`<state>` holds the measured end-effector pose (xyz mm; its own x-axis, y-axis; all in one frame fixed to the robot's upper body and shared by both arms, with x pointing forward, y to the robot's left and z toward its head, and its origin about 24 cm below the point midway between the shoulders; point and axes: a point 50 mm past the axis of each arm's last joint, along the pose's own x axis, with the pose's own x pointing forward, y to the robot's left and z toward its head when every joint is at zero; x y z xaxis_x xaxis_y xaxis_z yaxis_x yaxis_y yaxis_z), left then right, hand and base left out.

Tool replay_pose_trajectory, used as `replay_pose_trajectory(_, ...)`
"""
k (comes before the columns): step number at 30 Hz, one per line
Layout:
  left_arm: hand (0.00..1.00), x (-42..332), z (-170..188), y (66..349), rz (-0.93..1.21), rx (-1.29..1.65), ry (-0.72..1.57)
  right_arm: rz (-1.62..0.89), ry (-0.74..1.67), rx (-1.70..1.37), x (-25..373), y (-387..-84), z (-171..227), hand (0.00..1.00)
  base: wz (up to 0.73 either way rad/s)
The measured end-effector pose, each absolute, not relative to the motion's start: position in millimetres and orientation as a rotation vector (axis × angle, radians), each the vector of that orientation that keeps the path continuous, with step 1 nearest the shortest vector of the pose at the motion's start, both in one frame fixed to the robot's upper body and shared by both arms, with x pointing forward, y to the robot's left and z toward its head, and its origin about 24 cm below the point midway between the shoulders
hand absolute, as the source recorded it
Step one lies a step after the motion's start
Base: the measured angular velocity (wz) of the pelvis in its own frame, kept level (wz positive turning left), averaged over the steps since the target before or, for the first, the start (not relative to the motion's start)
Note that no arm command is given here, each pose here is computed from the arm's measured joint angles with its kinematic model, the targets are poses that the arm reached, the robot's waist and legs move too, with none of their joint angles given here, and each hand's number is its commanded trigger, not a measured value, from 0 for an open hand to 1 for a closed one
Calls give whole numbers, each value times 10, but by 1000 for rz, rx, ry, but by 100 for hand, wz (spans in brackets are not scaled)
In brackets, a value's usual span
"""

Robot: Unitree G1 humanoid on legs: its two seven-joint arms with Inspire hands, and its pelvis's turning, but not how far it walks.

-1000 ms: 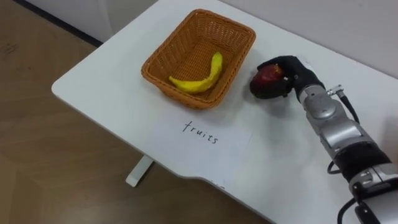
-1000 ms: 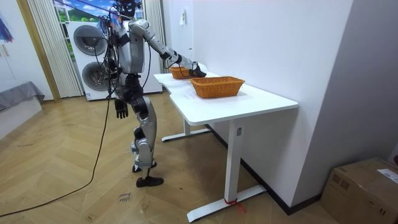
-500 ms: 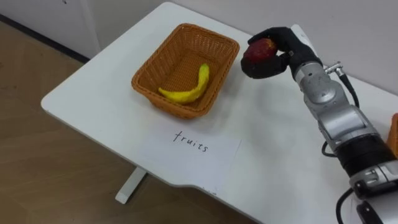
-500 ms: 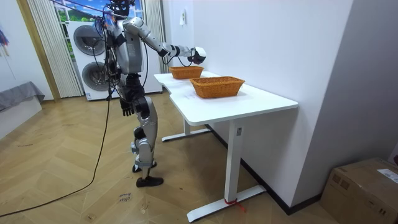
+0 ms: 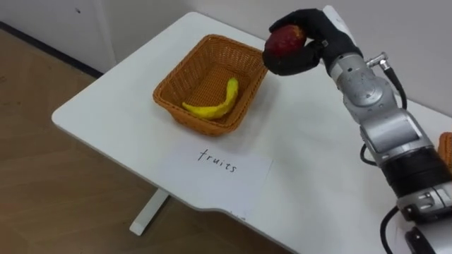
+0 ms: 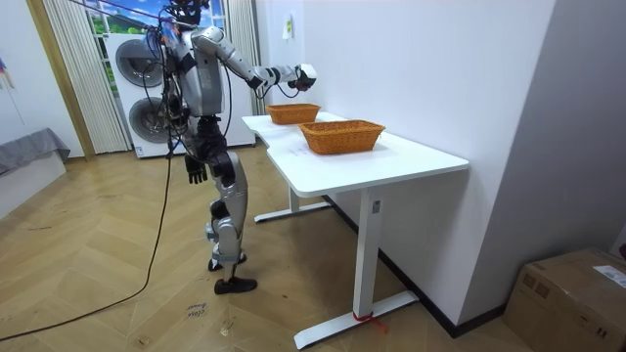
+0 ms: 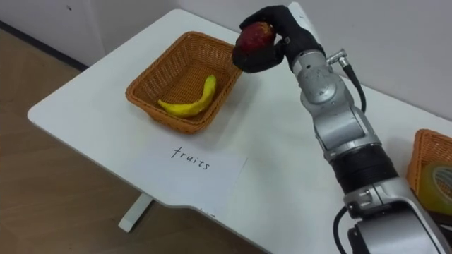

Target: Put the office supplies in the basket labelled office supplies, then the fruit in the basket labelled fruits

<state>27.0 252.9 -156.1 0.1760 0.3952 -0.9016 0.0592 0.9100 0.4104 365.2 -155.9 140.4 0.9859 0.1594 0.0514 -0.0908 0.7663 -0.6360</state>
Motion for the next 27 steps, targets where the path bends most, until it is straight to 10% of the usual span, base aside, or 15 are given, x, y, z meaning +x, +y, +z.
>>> replay_pose_trajectory(27, 0, 267, -1552, 2554, 218, 465, 1397, 226, -105, -934, 3590, -1268, 1281, 100, 0)
